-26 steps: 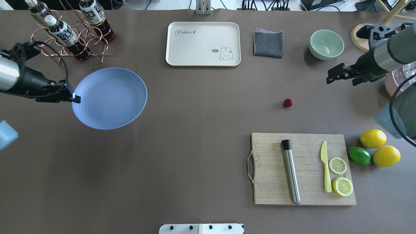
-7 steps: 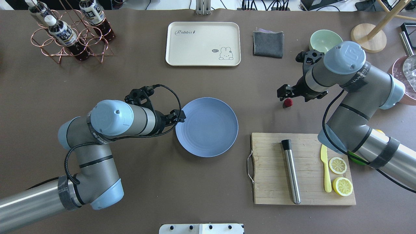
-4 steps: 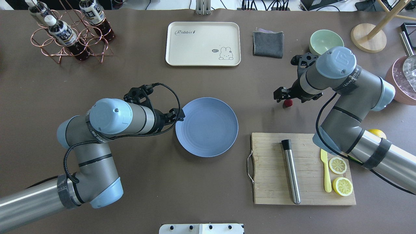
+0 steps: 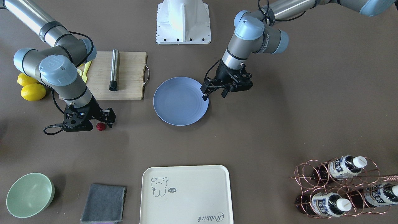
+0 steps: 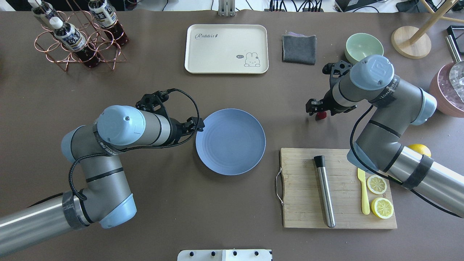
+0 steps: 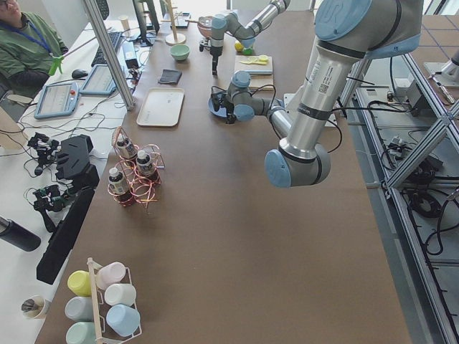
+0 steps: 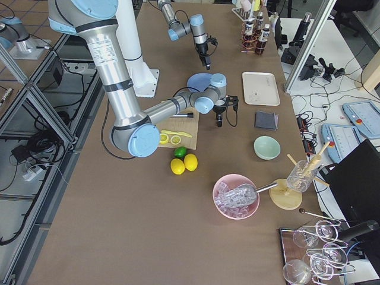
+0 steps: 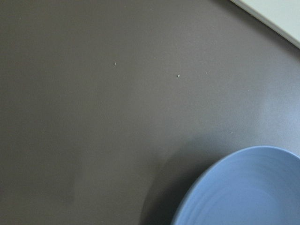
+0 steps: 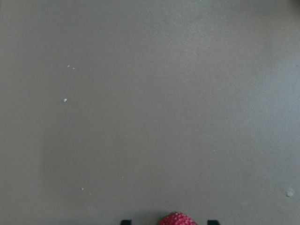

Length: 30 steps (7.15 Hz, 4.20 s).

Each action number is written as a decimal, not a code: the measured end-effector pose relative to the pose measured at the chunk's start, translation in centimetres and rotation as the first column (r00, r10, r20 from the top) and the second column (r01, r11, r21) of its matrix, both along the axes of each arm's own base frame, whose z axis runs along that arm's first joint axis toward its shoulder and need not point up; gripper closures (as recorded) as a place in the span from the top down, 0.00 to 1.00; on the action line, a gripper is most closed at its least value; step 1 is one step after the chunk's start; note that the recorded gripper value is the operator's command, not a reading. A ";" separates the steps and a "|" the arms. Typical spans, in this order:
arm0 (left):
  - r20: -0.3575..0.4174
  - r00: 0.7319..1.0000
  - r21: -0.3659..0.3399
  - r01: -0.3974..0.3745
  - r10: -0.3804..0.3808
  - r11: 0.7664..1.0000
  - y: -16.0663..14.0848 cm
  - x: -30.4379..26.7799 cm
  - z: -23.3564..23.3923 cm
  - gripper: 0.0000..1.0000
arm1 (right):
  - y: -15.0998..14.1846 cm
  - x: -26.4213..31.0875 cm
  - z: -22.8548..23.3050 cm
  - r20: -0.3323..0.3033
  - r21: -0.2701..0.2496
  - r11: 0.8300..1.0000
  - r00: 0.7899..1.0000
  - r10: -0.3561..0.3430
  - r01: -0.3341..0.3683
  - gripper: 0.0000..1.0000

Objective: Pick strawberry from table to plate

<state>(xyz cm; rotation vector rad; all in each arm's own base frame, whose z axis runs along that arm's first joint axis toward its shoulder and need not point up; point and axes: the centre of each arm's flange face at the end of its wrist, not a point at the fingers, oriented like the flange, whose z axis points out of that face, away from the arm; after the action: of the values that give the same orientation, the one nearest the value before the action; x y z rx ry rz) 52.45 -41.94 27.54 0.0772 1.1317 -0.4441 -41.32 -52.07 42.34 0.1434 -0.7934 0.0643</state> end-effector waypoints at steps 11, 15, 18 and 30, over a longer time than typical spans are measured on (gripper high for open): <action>0.308 0.951 0.398 -0.165 0.038 0.902 -5.2 -24.5 13.3 0.98 | 3.4 -11.2 -17.9 0.107 0.055 0.998 0.994 -0.001 -0.005 0.00; 0.314 0.938 0.283 -0.236 0.143 0.930 -5.7 -34.9 23.0 0.98 | 8.3 -17.2 -20.8 0.118 0.081 0.997 0.993 -0.024 0.014 0.00; 0.324 0.934 0.271 -0.245 0.152 0.931 -5.4 -35.7 24.2 0.98 | 9.9 -18.8 -20.2 0.110 0.074 0.997 0.993 -0.046 0.038 0.07; 0.526 0.803 0.289 -0.478 0.279 0.830 -7.0 -53.7 29.2 0.98 | -5.2 18.3 2.3 -0.031 0.151 0.973 0.985 -0.172 0.175 1.00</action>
<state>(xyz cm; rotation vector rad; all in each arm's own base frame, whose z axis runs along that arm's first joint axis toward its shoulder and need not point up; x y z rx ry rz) -1.20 -48.90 56.75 0.2990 0.7145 0.1924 -22.98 -57.28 44.61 0.2190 -0.7904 -0.1636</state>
